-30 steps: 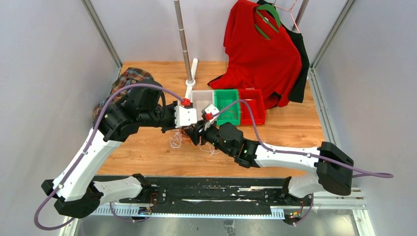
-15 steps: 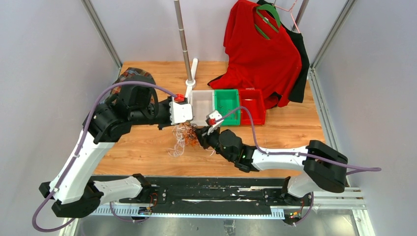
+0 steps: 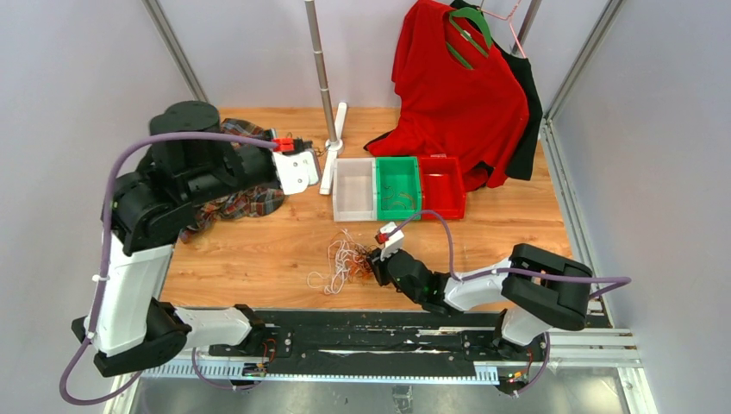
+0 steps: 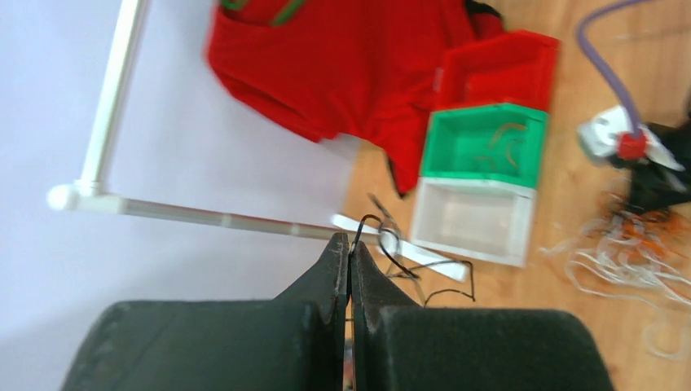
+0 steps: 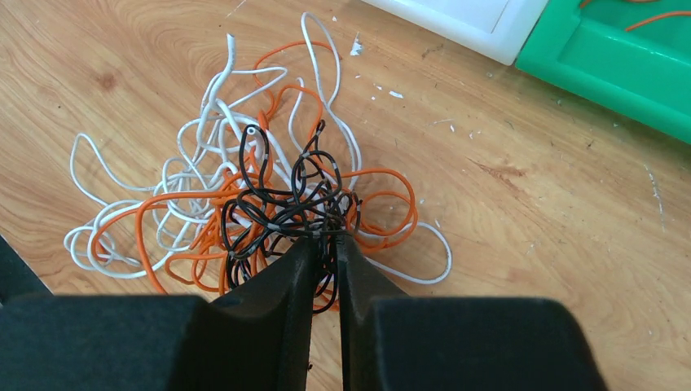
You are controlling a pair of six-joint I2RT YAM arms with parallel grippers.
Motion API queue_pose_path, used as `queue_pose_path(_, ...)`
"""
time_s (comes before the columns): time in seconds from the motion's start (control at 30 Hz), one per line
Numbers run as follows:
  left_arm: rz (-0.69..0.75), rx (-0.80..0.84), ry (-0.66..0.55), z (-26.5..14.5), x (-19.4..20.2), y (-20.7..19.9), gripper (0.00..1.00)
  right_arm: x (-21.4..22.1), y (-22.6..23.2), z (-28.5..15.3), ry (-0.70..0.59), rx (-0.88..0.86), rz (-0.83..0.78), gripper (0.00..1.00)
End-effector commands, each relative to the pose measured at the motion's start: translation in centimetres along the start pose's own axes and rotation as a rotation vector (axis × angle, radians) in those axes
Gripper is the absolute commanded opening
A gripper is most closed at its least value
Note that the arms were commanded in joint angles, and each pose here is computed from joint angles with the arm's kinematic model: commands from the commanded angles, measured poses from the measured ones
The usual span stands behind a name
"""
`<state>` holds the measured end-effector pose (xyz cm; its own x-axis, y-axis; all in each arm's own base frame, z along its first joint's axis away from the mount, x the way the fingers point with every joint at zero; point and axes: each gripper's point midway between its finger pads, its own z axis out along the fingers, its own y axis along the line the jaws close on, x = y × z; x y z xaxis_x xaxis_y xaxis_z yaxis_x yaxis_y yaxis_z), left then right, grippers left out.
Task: Untangle the cables
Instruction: Untie the cable.
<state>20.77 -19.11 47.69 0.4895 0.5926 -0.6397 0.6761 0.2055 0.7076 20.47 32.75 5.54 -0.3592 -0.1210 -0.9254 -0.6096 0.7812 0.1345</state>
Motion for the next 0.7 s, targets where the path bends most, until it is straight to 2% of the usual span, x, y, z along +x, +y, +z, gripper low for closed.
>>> queue_pose_path(0.0, 0.098, -0.202, -0.057, -2.0, -3.1, 5.5, 0.0, 0.6, -1.0, -0.1, 0.004, 0.034, 0.025, 0.15)
queue_pose_path(0.1, 0.127, -0.326, -0.12, -3.6, -5.3, 8.4, 0.0, 1.0, -1.2, -0.3, 0.013, 0.037, 0.022, 0.15)
queue_pose_path(0.2, 0.116, -0.339, -0.154, -3.8, -6.0, 8.7, 0.0, 0.2, -1.1, -0.6, -0.004, 0.031, 0.029, 0.19)
queue_pose_path(0.27, 0.1, -0.291, -0.14, -2.7, -5.0, 7.4, 0.01, -1.1, -0.8, -0.9, -0.025, 0.024, 0.035, 0.26)
queue_pose_path(0.33, 0.08, -0.238, -0.121, -1.5, -3.8, 5.7, 0.0, -2.6, -0.7, -1.4, -0.041, 0.026, 0.033, 0.39)
queue_pose_path(0.47, -0.013, -0.171, -0.096, 1.1, -1.2, 2.7, 0.0, -5.8, -0.8, -2.8, -0.094, 0.027, 0.035, 0.57)
queue_pose_path(0.57, -0.05, -0.142, -0.093, 3.1, 0.4, 0.7, 0.0, -7.9, -1.7, -4.2, -0.135, 0.067, 0.043, 0.66)
queue_pose_path(0.67, -0.072, -0.096, -0.062, 5.4, 2.5, -1.3, 0.01, -8.8, -2.6, -5.3, -0.152, 0.092, 0.047, 0.68)
